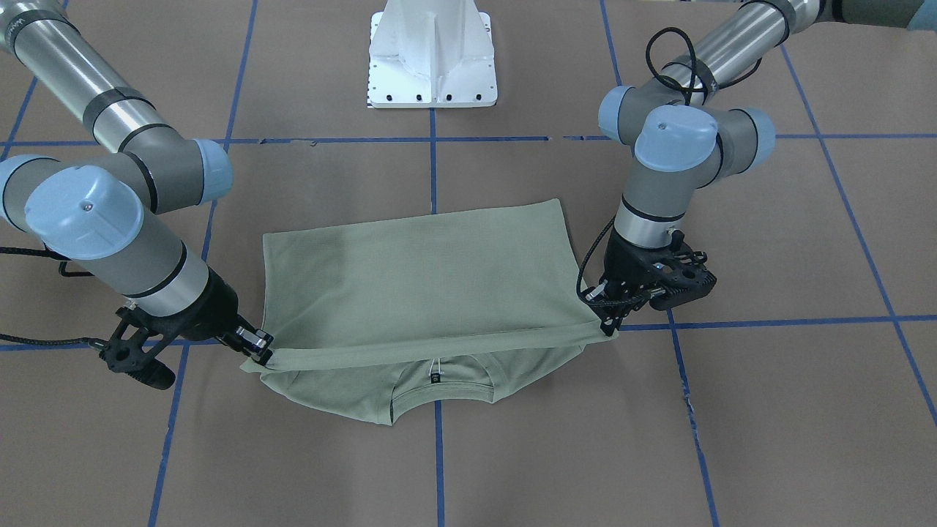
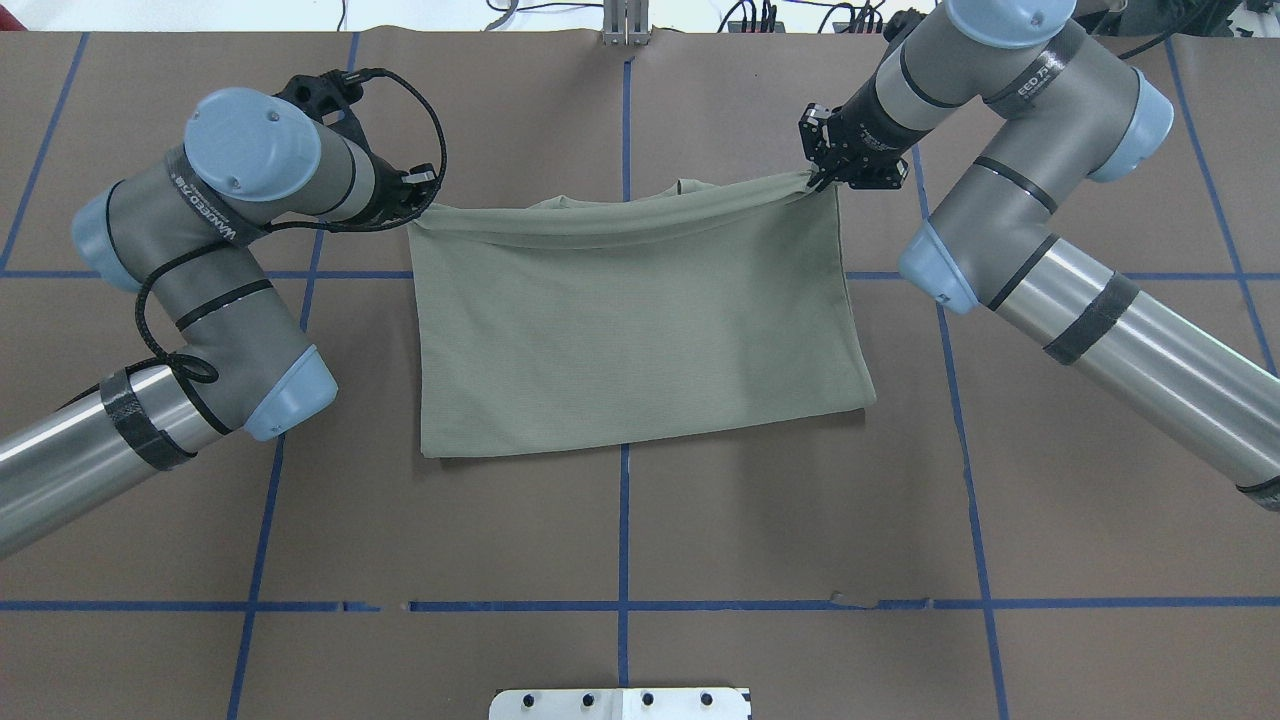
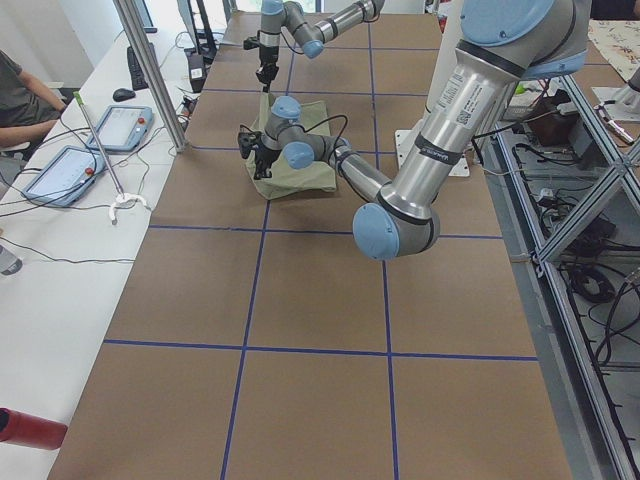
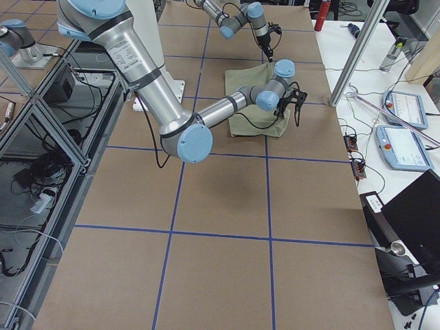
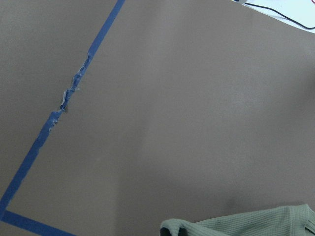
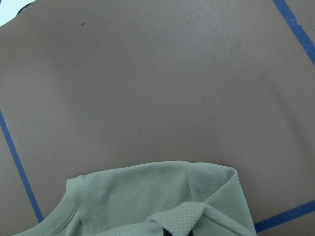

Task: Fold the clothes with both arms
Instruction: 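Lower the hem onto the collar edge and open both grippers, then move the right gripper to the folded shirt's near corner and grasp it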

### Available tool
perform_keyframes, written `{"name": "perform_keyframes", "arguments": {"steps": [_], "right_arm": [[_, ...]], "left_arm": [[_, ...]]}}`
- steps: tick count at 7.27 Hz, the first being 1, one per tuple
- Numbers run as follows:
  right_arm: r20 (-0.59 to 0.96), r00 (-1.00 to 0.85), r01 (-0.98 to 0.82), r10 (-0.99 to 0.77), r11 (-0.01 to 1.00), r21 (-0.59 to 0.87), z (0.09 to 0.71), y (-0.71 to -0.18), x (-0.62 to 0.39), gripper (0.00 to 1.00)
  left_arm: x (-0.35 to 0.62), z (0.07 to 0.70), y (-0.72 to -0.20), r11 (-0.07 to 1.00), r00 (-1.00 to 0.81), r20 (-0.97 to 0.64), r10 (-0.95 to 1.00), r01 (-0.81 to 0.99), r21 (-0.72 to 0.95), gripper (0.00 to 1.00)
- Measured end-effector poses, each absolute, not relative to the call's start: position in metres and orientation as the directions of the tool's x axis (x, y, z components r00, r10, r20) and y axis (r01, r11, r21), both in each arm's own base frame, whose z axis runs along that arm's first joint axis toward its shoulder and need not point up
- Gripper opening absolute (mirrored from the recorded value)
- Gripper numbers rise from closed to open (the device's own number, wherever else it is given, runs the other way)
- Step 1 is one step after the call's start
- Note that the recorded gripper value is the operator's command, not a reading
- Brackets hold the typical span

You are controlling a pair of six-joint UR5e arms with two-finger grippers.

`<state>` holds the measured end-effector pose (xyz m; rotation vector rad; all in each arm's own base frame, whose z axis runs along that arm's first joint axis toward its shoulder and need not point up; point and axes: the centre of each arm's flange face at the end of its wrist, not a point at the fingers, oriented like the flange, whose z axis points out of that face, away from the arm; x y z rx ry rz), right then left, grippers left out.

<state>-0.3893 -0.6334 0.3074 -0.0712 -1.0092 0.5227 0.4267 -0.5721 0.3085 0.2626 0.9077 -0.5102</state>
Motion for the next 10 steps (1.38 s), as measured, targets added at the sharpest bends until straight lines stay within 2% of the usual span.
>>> {"name": "perform_keyframes", "arguments": {"steps": [1, 2, 3, 7, 10], "right_arm": [[0.793, 0.420, -0.377, 0.440, 0.880, -0.289, 0.303, -0.631, -0.394, 0.81], [0.798, 0.419, -0.374, 0.433, 0.883, -0.284, 0.301, -0.630, -0.396, 1.00], [0.800, 0.419, -0.376, 0.430, 0.884, -0.278, 0.302, -0.630, -0.397, 1.00], [0.814, 0.449, -0.356, 0.370, 0.909, -0.216, 0.316, -0.623, -0.393, 1.00], [0.828, 0.467, -0.298, 0.310, 0.937, -0.183, 0.347, -0.524, -0.387, 1.00]], "left_arm": [[0.428, 0.308, -0.572, 0.851, 0.510, -0.803, -0.310, 0.524, 0.004, 0.39], [0.429, 0.309, -0.571, 0.853, 0.512, -0.802, -0.308, 0.522, 0.005, 0.87], [0.429, 0.310, -0.571, 0.855, 0.515, -0.802, -0.304, 0.519, 0.009, 0.99], [0.425, 0.301, -0.567, 0.859, 0.508, -0.812, -0.288, 0.512, 0.017, 0.99], [0.419, 0.284, -0.562, 0.856, 0.483, -0.830, -0.278, 0.517, 0.014, 0.99]]}}
